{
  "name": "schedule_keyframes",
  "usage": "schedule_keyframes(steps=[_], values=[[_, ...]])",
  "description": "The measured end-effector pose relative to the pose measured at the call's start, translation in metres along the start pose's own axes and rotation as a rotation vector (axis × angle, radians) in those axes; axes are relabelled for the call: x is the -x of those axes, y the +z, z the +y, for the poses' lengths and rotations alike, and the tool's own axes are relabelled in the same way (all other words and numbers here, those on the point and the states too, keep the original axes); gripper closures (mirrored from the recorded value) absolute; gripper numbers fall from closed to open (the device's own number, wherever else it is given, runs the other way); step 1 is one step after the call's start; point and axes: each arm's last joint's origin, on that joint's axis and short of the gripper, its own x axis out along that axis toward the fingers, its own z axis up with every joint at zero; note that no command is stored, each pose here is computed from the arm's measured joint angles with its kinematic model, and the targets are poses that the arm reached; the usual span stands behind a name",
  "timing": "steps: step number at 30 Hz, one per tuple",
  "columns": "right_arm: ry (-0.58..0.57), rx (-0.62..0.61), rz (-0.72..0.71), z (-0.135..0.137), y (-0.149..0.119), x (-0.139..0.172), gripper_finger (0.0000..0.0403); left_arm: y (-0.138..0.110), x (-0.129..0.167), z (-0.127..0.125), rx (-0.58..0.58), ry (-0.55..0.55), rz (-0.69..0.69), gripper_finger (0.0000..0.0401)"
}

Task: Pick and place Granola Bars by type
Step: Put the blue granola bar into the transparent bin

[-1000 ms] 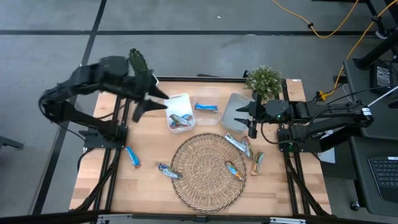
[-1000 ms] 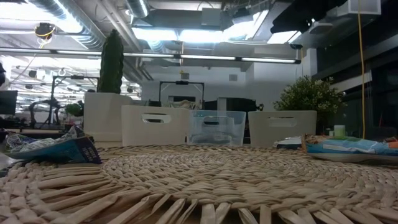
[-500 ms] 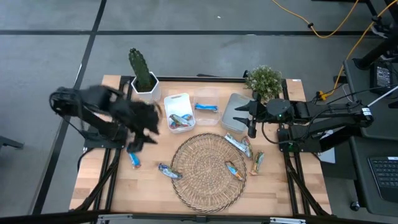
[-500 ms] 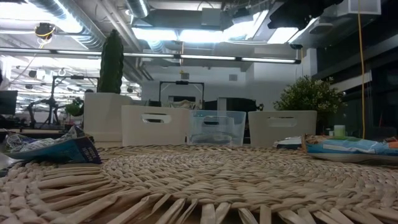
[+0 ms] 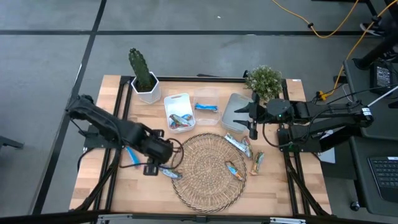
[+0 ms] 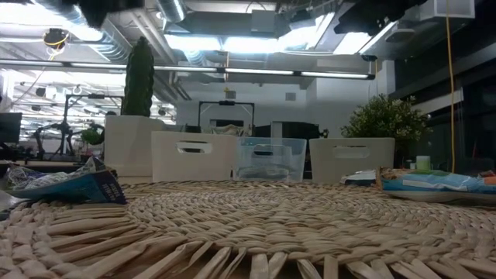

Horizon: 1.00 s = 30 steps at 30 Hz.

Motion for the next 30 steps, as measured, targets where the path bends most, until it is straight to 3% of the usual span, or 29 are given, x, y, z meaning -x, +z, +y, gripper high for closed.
schedule_keyframes(steps=[7, 14, 22, 30], values=[[0.002, 0.03, 0.019, 0.0, -0.002, 0.0, 0.0216, 0.0, -0.065, -0.008, 0.068, -0.07, 0.114, 0.0176], [0.003, 0.042, 0.026, 0.0, -0.003, 0.0, 0.0216, -0.002, -0.116, -0.007, 0.076, 0.002, 0.113, 0.0104], [0.004, 0.025, 0.026, 0.0, -0.003, 0.0, 0.0216, -0.014, -0.162, -0.011, 0.058, 0.004, 0.192, 0.0101], [0.004, 0.025, 0.03, 0.0, -0.003, 0.0, 0.0216, -0.019, -0.173, -0.015, 0.058, 0.049, 0.181, 0.0126]])
